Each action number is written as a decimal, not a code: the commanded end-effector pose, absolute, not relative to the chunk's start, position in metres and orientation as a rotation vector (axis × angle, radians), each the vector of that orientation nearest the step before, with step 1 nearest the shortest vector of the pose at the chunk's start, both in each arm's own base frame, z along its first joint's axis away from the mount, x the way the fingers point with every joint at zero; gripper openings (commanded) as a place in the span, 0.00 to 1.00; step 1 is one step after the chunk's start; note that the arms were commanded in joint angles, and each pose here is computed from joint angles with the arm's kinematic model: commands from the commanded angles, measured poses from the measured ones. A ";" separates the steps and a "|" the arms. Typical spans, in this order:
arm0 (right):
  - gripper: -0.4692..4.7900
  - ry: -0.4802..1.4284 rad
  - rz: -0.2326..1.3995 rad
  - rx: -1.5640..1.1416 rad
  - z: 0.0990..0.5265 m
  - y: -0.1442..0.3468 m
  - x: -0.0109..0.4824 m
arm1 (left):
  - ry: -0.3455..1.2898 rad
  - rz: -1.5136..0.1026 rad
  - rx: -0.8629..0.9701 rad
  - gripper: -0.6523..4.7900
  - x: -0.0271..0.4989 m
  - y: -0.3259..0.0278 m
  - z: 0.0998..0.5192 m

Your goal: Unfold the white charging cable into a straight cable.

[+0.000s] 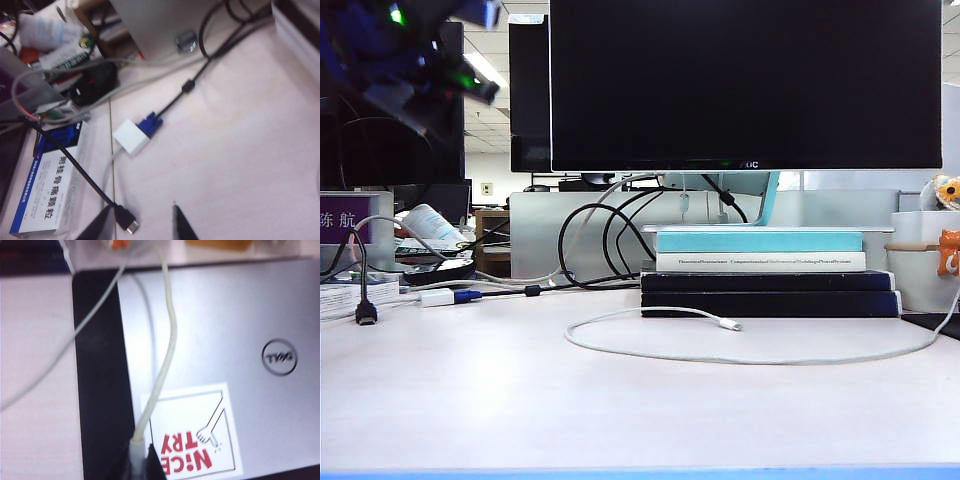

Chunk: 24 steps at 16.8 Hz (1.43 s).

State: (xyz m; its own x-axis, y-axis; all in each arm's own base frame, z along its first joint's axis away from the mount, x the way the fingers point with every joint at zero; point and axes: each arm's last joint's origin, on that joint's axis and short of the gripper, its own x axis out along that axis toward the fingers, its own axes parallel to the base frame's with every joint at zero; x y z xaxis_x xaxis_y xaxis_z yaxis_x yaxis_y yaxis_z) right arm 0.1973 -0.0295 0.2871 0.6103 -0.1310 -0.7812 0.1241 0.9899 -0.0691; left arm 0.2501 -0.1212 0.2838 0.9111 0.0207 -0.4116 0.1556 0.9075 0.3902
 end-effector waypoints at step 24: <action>0.08 -0.036 0.036 0.279 0.254 -0.010 0.111 | 0.141 -0.079 0.056 0.41 0.134 -0.032 0.223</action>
State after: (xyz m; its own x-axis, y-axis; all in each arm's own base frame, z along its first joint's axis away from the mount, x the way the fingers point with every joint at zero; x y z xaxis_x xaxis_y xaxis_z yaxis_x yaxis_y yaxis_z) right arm 0.1124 -0.0116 0.2479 0.9978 -0.0070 -0.0656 0.0226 0.9703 0.2407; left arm 0.1336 -0.0315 0.2318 0.9909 -0.0543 -0.1230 0.0612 0.9967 0.0529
